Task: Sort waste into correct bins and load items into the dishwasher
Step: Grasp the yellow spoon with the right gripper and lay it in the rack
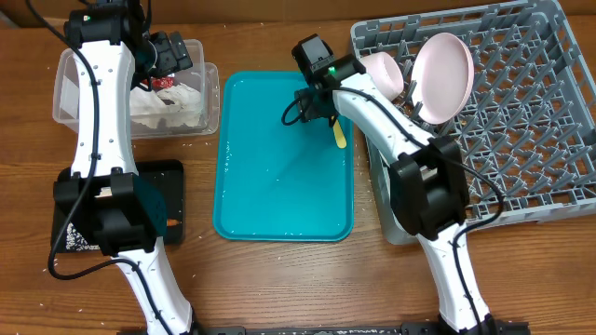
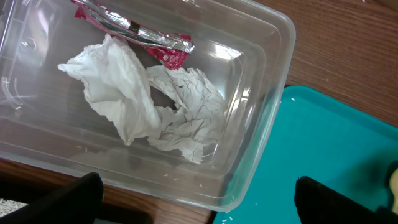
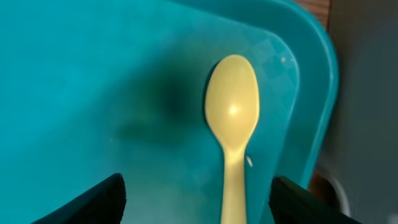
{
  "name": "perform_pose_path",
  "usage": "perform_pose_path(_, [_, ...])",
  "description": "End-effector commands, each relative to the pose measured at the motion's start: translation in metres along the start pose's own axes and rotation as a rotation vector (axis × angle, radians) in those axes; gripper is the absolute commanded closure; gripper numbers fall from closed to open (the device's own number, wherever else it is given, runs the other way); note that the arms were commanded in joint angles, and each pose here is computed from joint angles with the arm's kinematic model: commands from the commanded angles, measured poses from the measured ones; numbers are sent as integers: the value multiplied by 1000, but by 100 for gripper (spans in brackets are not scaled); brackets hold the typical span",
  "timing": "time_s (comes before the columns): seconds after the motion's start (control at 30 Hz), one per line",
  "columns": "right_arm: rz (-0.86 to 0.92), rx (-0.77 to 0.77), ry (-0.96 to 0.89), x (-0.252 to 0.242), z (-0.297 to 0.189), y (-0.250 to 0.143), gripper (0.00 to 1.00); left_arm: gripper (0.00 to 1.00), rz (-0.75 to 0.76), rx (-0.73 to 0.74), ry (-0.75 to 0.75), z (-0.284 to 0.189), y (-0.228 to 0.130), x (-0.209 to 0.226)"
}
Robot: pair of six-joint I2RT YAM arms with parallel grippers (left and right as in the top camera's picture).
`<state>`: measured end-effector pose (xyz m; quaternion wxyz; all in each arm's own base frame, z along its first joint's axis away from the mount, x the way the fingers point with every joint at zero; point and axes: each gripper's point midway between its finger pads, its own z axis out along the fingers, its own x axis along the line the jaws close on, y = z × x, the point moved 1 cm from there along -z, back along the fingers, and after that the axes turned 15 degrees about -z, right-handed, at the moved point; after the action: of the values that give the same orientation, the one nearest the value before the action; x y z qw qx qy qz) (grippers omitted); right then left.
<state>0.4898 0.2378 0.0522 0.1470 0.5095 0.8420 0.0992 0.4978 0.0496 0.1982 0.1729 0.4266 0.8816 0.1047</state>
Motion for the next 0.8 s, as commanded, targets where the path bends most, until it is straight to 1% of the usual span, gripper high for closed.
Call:
perform_pose_path(0.0, [9,17,-4,-5,23,-4,29,0,-7,-38,-10,-13,8,-1])
perform_pose_path(0.17, [22,51,-8,-12,39,-14,31,0,-7,-39,-11,-13,8,-1])
perform_pose_path(0.23, [22,66,25,-7,45,-19,34,0,-7,-39,-11,-13,8,-1])
perform_pose_path(0.27, [22,74,46,-3,46,-21,38,0,-7,-39,-11,-13,8,-1])
perform_pose_path(0.33, [24,104,150,13,44,-28,60,0,-7,-39,-11,-13,8,-1])
perform_pose_path(0.37, [25,133,215,25,41,-35,69,0,-7,-39,-11,-13,8,-1])
perform_pose_path(0.5, [39,175,310,41,33,-43,93,0,-7,-39,-11,-13,8,-1])
perform_pose_path(0.53, [43,178,323,42,31,-43,96,0,-7,-39,-11,-13,8,-1])
perform_pose_path(0.63, [49,160,360,45,11,-32,96,0,-7,-39,-11,-13,8,-1])
perform_pose_path(0.7, [47,103,359,39,-21,-13,96,0,-7,-39,-11,-13,8,-1])
perform_pose_path(0.73, [40,38,358,33,-58,5,96,0,-7,-39,-11,-13,8,-1])
perform_pose_path(0.77, [38,-4,357,29,-84,15,96,0,-7,-39,-11,-13,8,-1])
